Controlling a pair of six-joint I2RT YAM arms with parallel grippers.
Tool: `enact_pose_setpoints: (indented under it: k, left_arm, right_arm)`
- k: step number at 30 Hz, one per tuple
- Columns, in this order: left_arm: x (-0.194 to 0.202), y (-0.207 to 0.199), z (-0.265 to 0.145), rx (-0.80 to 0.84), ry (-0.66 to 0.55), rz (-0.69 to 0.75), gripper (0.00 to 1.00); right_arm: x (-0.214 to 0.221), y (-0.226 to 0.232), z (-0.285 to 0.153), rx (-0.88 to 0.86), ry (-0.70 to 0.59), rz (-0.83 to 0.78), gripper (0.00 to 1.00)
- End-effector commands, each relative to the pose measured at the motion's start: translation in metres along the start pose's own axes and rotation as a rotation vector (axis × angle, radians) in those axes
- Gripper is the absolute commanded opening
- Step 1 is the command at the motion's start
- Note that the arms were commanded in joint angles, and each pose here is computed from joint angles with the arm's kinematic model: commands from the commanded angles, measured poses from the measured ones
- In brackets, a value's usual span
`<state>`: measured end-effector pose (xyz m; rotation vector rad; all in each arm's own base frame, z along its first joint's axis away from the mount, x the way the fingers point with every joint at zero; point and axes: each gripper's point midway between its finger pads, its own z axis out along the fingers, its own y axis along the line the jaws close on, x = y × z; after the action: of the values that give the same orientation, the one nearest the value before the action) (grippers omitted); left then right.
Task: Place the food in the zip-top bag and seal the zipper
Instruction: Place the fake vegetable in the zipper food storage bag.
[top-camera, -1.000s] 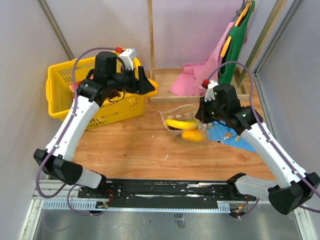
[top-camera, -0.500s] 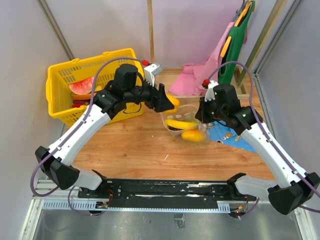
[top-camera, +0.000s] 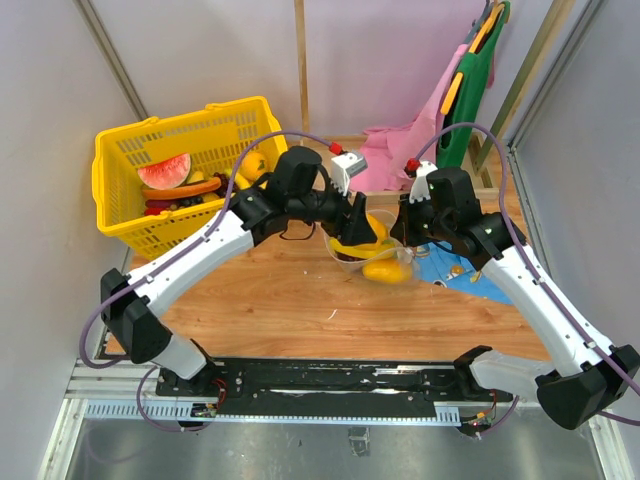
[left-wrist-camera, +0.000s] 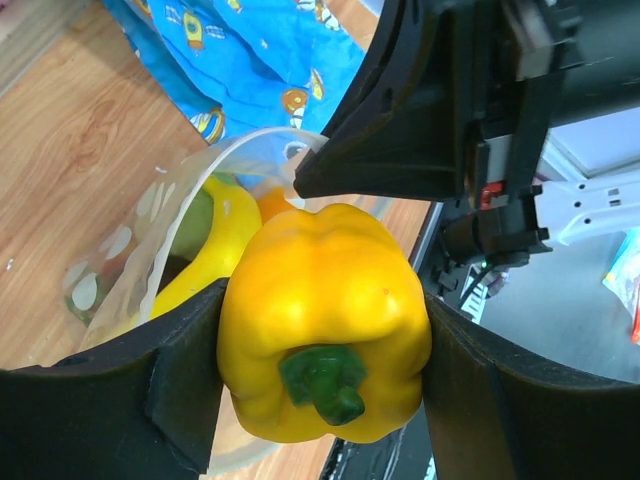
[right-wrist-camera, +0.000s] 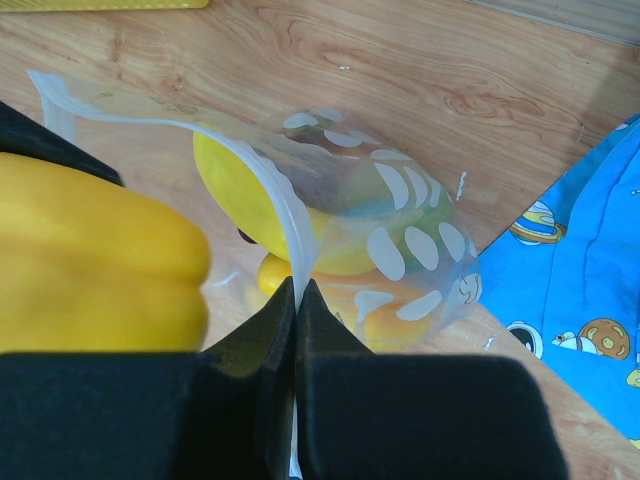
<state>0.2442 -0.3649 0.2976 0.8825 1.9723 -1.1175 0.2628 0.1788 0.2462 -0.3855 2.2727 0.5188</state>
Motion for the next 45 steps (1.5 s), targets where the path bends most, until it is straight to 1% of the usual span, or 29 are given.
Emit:
enact_pose_setpoints:
  k: [1,10,15,19,21,23,25,27,29,38,42,45]
  left_arm:
    - [0.001,0.004,0.016,-0.019,-0.005,0.034,0.38]
    - [0.025,0.011,0.049,-0.015,0.064,0.028,0.42]
    - [0.037,0.009,0.064,0.004,0.090,0.034,0.50]
    - [0.046,0.011,0.070,0.001,0.113,0.027,0.65]
    - [0.047,0.011,0.071,-0.003,0.117,0.026,0.76]
    - [0.046,0.010,0.069,-0.006,0.113,0.029,0.84]
    - [0.044,0.010,0.065,-0.013,0.106,0.034,0.90]
    - [0.040,0.009,0.060,-0.024,0.092,0.044,0.94]
    - [0.036,0.009,0.055,-0.036,0.081,0.052,0.96]
    - [0.014,0.007,0.022,-0.141,0.053,0.064,0.96]
    - [0.010,0.016,0.001,-0.249,0.060,0.048,0.96]
    - [0.010,0.029,-0.016,-0.363,0.068,0.035,0.95]
  right_arm:
    - [-0.010,0.002,-0.009,-0.018,-0.040,0.007,0.01]
    - [-0.011,0.005,-0.011,-0.030,-0.046,0.000,0.01]
    - [-0.012,0.005,-0.011,-0.030,-0.050,-0.003,0.01]
    - [-0.013,0.004,-0.012,-0.029,-0.053,-0.005,0.01]
    - [-0.012,0.004,-0.011,-0.027,-0.051,-0.007,0.01]
    - [-0.013,0.004,-0.012,-0.026,-0.053,-0.008,0.01]
    - [-0.013,0.003,-0.011,-0.024,-0.052,-0.008,0.01]
    - [-0.013,0.003,-0.011,-0.024,-0.053,-0.008,0.01]
    - [-0.013,0.004,-0.011,-0.025,-0.052,-0.009,0.01]
    - [-0.013,0.003,-0.011,-0.022,-0.052,-0.010,0.01]
    - [-0.013,0.003,-0.010,-0.020,-0.051,-0.009,0.01]
    - [-0.012,0.003,-0.010,-0.020,-0.049,-0.009,0.01]
